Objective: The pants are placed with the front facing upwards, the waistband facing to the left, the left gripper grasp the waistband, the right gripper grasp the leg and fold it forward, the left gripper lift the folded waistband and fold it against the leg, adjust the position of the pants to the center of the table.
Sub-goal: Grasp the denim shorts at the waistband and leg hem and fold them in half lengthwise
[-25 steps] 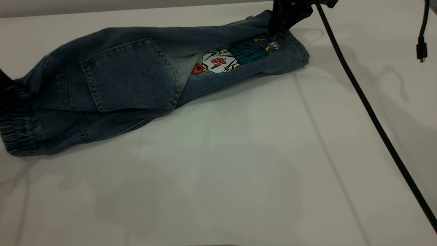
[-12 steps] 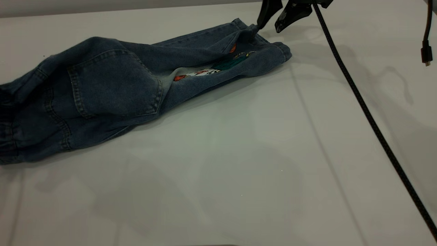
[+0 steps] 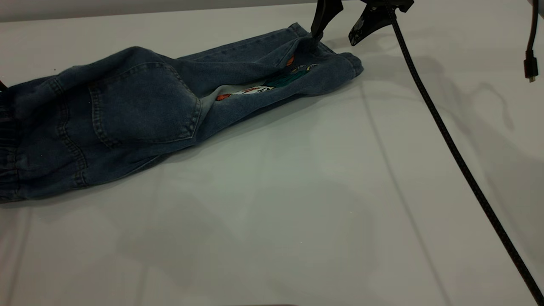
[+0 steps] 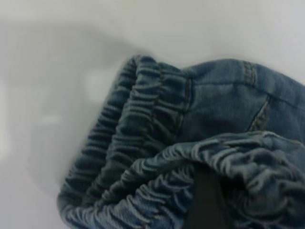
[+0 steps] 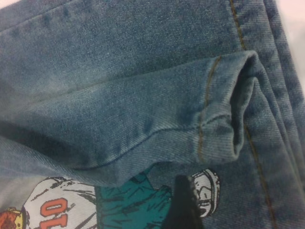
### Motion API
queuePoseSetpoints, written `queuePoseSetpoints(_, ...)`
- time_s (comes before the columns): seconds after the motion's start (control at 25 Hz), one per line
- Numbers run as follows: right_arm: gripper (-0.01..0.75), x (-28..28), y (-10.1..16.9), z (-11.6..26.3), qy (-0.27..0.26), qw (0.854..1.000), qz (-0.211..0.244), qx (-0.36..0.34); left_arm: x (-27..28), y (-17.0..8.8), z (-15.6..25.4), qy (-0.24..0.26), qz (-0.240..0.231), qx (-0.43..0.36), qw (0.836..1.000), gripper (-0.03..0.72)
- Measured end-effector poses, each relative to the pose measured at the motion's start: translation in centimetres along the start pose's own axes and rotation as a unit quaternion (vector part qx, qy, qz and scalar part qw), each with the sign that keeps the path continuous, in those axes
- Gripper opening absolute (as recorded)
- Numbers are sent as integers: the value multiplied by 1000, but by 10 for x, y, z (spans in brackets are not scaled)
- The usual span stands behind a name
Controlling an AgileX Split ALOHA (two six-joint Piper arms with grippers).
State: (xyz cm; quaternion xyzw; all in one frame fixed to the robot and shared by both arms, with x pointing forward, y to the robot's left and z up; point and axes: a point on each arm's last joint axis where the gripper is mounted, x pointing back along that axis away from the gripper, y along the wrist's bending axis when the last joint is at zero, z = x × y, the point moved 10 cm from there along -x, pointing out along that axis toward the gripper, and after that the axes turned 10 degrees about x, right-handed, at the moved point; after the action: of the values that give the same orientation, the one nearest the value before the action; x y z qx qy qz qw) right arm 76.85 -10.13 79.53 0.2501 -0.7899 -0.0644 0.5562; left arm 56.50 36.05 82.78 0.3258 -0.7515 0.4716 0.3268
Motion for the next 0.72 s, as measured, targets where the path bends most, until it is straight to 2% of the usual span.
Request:
queuePoseSetpoints(0.28, 507, 0, 2, 4, 12, 1000, -4, 3, 0, 0, -8, -22, -2, -67, 997, 445)
queuePoseSetpoints(0.44, 507, 0, 3, 7, 18, 1000, -7, 4, 0, 0, -5, -14, -2, -70, 997, 445)
queuePoseSetpoints(0.56, 507, 1, 5, 15, 38, 999, -14, 5, 0, 0, -1, -2, 0, -93, 996, 445)
queuePoseSetpoints(0.72, 507, 2, 10, 25, 67, 997, -25, 8, 0, 0, 13, 37, 9, -175, 984, 445)
